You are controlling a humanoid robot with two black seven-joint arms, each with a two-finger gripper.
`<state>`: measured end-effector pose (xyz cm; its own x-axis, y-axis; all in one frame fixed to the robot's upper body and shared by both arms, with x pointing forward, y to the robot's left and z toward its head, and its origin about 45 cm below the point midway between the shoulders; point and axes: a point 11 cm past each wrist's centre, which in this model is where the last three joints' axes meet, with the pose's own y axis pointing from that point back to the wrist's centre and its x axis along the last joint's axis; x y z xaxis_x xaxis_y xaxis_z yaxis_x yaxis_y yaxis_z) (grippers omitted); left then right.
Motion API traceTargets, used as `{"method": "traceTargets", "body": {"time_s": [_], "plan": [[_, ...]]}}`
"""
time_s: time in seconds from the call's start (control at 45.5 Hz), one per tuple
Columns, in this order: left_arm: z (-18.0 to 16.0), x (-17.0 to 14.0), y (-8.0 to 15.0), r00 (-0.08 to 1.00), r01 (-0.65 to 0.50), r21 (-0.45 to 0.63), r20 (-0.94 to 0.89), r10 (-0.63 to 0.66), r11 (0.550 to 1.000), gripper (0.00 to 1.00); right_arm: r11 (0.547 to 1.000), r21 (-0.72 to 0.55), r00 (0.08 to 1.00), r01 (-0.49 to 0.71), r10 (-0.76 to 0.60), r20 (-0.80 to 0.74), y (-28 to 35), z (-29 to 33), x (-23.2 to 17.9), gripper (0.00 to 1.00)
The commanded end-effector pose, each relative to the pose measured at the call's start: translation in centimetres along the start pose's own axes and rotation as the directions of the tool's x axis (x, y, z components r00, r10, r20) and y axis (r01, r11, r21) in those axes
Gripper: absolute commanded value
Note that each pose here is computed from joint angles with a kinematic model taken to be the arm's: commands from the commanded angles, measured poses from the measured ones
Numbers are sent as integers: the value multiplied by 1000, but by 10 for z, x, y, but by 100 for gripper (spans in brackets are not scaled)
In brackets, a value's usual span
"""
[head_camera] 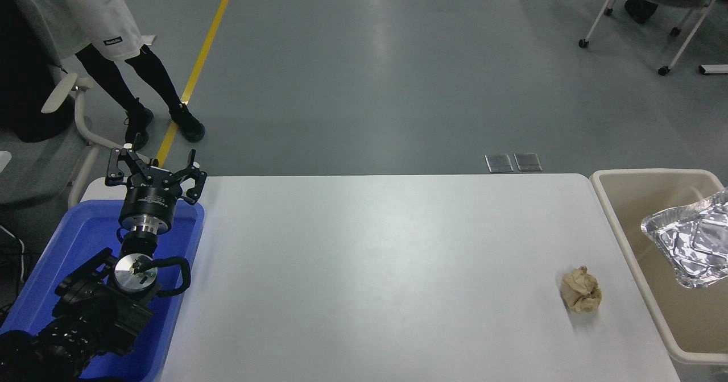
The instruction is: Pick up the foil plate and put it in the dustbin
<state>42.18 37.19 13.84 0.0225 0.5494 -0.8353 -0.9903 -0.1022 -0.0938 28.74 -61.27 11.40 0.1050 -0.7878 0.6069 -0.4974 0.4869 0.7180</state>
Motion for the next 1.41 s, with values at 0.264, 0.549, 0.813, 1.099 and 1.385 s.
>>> {"method": "traceTargets", "body": {"time_s": [0.264, 0.549, 0.813, 1.099, 1.385], "plan": [[0, 0, 0, 1000, 0, 0, 0, 0, 1000, 99, 978, 11, 978, -208, 208, 17, -7, -7, -18, 0], [0, 0, 0, 1000, 1, 1, 1, -1, 1000, 99, 978, 4, 978, -211, 211, 10, -7, -2, -18, 0], [0, 0, 0, 1000, 0, 0, 0, 0, 1000, 99, 978, -8, 978, -207, 207, -17, -7, 6, -20, 0], [0, 0, 0, 1000, 1, 1, 1, -1, 1000, 99, 965, -15, 965, -263, 262, -25, -6, 11, -13, 60], [0, 0, 0, 1000, 0, 0, 0, 0, 1000, 99, 960, -12, 960, -280, 280, -21, -5, 8, -12, 98]]}}
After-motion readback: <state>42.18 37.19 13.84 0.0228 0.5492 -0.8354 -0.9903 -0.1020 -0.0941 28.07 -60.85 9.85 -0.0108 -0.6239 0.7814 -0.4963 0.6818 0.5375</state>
